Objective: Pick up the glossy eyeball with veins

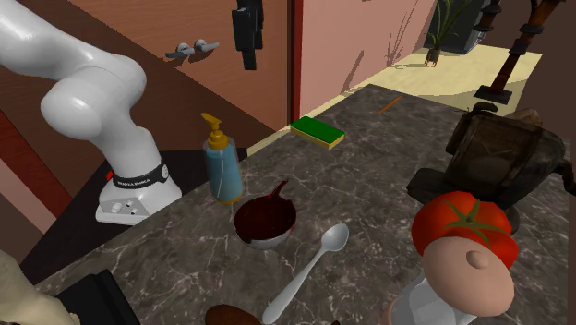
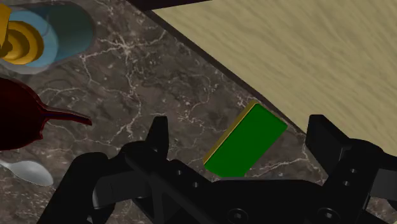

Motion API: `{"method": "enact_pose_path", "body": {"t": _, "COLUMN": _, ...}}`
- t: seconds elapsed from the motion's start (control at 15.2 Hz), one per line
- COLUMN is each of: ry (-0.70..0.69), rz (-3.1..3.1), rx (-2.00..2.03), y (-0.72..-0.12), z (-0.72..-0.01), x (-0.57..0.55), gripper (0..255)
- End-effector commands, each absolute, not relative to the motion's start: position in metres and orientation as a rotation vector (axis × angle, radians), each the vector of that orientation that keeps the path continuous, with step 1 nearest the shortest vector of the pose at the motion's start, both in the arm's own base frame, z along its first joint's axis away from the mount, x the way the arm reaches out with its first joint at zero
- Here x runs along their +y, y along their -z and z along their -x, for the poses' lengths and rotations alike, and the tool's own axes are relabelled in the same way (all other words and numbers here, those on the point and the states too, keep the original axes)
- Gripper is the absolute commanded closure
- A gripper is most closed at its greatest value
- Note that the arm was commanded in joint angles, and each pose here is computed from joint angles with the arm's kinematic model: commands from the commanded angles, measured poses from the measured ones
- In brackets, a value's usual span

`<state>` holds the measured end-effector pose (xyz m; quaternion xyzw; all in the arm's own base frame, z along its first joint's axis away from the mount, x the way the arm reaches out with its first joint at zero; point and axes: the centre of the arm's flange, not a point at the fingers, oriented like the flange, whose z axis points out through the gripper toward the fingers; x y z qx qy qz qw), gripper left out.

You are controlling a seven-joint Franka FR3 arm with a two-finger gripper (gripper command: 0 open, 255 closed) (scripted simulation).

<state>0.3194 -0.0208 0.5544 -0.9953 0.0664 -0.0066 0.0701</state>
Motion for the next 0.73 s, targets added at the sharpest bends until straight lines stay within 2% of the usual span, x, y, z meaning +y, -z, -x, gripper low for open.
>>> {"method": "enact_pose_path", "body": {"t": 0.0, "ry": 0.020, "rz": 2.994, "rx": 0.200, "y": -0.554, "z": -0.319, "x": -0.021, "gripper": 0}}
{"method": "enact_pose_path", "body": {"t": 0.66, "ry": -0.135, "rz": 3.116, "rx": 0.361, "y": -0.471, "z": -0.366, "x": -0.098, "gripper": 0}}
